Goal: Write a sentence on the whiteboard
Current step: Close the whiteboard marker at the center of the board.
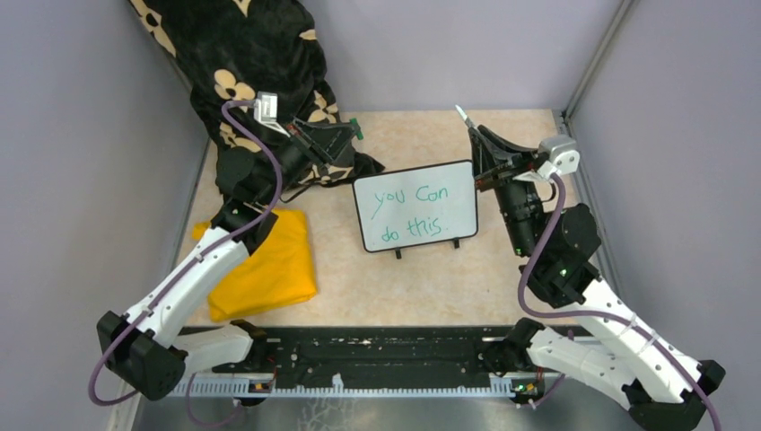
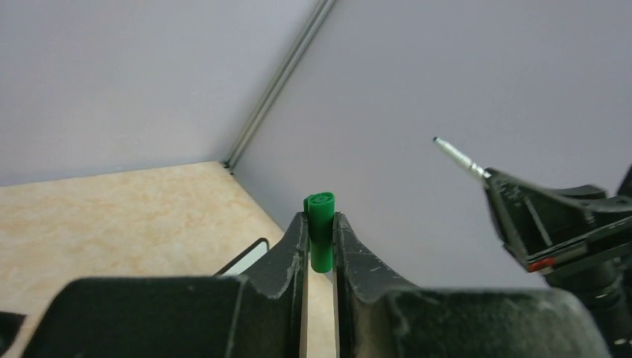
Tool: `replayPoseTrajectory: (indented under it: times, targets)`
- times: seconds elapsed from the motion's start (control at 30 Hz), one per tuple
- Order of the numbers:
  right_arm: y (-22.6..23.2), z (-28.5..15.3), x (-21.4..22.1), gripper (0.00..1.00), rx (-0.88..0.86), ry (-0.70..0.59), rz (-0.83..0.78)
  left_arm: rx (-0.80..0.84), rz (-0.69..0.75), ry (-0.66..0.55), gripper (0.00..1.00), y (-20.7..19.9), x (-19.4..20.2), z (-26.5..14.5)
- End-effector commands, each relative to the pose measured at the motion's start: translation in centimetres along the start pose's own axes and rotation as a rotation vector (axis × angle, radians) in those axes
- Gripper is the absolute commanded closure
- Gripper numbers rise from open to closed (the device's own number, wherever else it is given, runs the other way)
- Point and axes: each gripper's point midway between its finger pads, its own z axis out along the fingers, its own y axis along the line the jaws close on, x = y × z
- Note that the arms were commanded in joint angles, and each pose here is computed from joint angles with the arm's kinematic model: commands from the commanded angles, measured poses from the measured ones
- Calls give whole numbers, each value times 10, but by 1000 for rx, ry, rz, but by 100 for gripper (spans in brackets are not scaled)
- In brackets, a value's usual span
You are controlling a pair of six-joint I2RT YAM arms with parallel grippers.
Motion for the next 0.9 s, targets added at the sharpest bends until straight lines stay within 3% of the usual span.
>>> replayPoseTrajectory:
  times: [0.0,0.3,0.67,0.87]
  targets:
    - [3,-8,-18,100,-24,-141,84,173,-161,-55,100,-35,-30,2]
    - [53,-21,-18,100,-210,-169,204,289,-316,-79,100,-46,-41,-8]
    - [112,-41,-3,100,-158,-256,-39,256,-432,-138,100,-34,-57,-46]
    - [130,-41,16,100,-160,-257,-45,306,-494,-106,100,-44,-53,-53]
